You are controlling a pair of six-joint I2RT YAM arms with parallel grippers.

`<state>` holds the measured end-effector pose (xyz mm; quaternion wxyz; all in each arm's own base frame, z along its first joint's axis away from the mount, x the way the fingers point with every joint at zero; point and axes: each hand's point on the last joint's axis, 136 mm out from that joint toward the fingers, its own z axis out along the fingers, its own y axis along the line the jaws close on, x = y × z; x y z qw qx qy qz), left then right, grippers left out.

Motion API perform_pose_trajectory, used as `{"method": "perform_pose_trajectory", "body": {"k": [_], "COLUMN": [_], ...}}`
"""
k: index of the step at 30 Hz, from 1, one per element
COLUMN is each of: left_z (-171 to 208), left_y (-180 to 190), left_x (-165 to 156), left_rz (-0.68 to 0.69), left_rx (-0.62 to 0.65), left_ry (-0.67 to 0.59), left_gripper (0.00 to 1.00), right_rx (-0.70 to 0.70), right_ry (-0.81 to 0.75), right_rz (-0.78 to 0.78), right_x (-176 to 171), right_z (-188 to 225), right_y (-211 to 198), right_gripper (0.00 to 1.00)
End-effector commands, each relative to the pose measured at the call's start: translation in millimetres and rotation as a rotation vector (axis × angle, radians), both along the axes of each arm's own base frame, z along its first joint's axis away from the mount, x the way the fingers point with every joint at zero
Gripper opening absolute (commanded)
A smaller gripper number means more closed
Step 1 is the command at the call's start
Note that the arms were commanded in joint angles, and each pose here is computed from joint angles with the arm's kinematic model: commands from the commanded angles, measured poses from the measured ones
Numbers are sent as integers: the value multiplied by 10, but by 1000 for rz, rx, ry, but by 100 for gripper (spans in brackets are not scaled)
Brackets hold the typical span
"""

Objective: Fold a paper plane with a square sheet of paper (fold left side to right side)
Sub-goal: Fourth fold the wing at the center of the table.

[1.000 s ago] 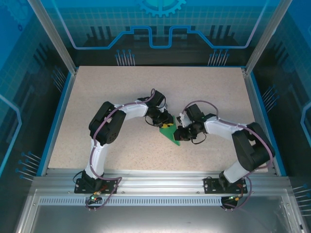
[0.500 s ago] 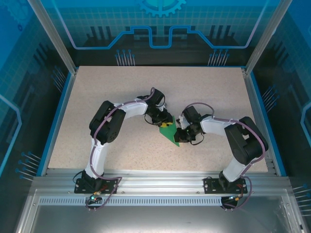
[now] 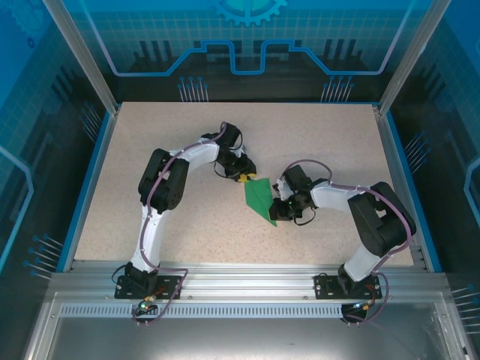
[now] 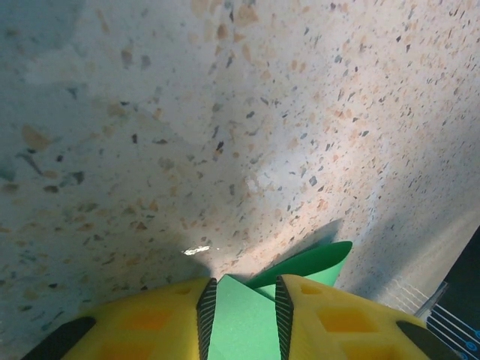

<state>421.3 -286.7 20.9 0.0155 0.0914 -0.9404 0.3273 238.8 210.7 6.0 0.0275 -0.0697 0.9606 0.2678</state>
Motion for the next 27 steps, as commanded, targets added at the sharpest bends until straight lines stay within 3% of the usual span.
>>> {"method": "perform_pose_trajectory", "body": {"k": [1, 6, 10, 19, 27], "left_z": [76, 594, 794, 548, 278], "left_y": [424, 507, 411, -486, -786], "left_x": [330, 210, -127, -1014, -1150], "left_rz": [58, 52, 24, -123, -146], "left_rx": [101, 91, 60, -84, -107], "left_ry": [-114, -223, -256, -146, -75], "left_gripper": [33, 33, 33, 29, 26], "right_rx": [-212, -218, -223, -234, -237], "right_ry": [217, 203, 204, 202, 203], "right_rz": [4, 5, 2, -4, -2], "right_x": [-606, -562, -553, -545, -533], "right_z": [-385, -385, -403, -408, -410], "right_y": [-419, -416, -421, -439, -436], "right_gripper": [9, 8, 7, 7, 7]}}
